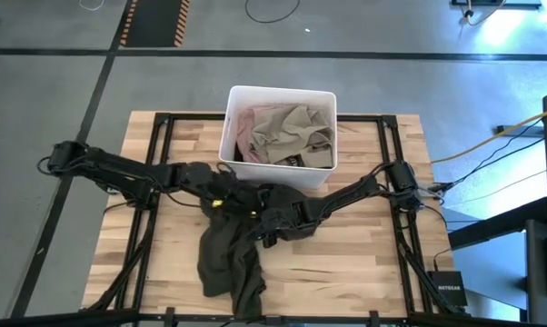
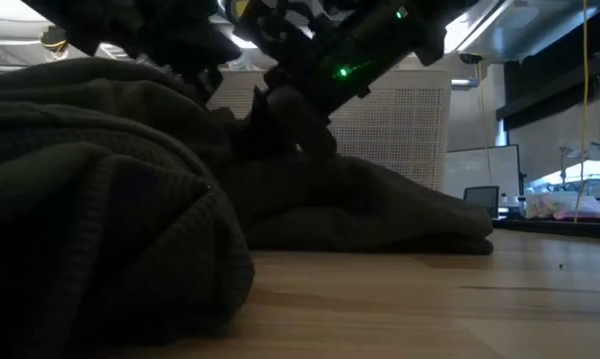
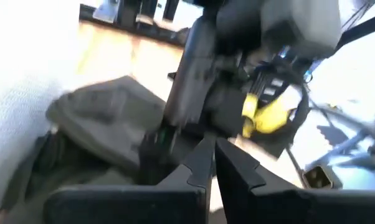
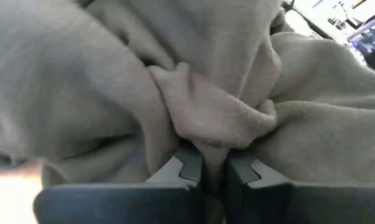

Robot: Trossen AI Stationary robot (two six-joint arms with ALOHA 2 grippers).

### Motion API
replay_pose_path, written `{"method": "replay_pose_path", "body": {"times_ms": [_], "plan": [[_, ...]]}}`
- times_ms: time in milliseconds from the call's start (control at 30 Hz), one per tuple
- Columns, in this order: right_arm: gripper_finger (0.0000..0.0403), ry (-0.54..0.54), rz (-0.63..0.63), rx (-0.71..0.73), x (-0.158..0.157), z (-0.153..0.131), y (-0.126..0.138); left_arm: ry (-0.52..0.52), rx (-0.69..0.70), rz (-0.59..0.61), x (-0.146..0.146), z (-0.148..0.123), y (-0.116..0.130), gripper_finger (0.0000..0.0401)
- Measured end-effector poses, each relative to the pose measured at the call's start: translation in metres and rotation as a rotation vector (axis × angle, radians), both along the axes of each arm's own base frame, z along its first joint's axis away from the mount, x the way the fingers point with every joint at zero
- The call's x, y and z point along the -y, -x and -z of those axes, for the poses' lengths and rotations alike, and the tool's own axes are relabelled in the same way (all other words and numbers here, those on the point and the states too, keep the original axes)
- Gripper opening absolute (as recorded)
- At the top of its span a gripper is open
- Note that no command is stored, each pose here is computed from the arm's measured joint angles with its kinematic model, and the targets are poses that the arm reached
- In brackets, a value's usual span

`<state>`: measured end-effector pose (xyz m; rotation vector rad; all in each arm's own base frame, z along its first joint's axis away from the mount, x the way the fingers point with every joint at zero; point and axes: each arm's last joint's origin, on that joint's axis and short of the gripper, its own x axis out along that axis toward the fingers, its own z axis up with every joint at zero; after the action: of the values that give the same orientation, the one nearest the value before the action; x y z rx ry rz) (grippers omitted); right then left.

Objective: Sort clothes
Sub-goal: Put the black hoodie into the white laundry bin

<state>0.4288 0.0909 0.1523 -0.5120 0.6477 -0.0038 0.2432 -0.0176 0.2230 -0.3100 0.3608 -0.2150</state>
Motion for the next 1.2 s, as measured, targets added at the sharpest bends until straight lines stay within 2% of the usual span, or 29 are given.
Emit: {"method": "replay_pose_path", "body": {"times_ms": [100,167,300,400,500,700,900,1200], "plan": [[0.0036,-0.001,0.001,-0.006,-0.001,-0.005,-0.002,-0.003,-0.022,-0.002,0.0,-0.001,0.007,0.0015],[0.0022,0.004,-0.008,-0.023,-0.005,-0.008,-0.002,-0.002,0.015,-0.003,-0.001,-0.01,0.013,0.0015],[0.0022,0.014,-0.021,-0.034,-0.012,-0.017,-0.001,-0.016,0.064,-0.011,0.0,-0.024,0.026,0.0015],[0.0022,0.022,-0.031,-0.034,-0.02,-0.027,0.002,-0.058,0.082,-0.034,0.001,-0.03,0.035,0.0015],[0.0022,0.007,-0.036,0.003,-0.026,-0.049,0.01,-0.108,0.079,-0.087,0.001,-0.034,0.043,0.0015],[0.0022,-0.01,-0.02,0.121,-0.022,-0.117,0.037,-0.194,0.049,-0.203,-0.001,-0.035,0.055,0.0015],[0.0022,-0.038,0.029,0.319,-0.005,-0.199,0.072,-0.243,0.005,-0.304,-0.005,-0.033,0.06,0.0015],[0.0022,-0.025,0.129,0.599,0.038,-0.301,0.099,-0.268,-0.038,-0.358,-0.007,-0.029,0.062,0.0015]]}}
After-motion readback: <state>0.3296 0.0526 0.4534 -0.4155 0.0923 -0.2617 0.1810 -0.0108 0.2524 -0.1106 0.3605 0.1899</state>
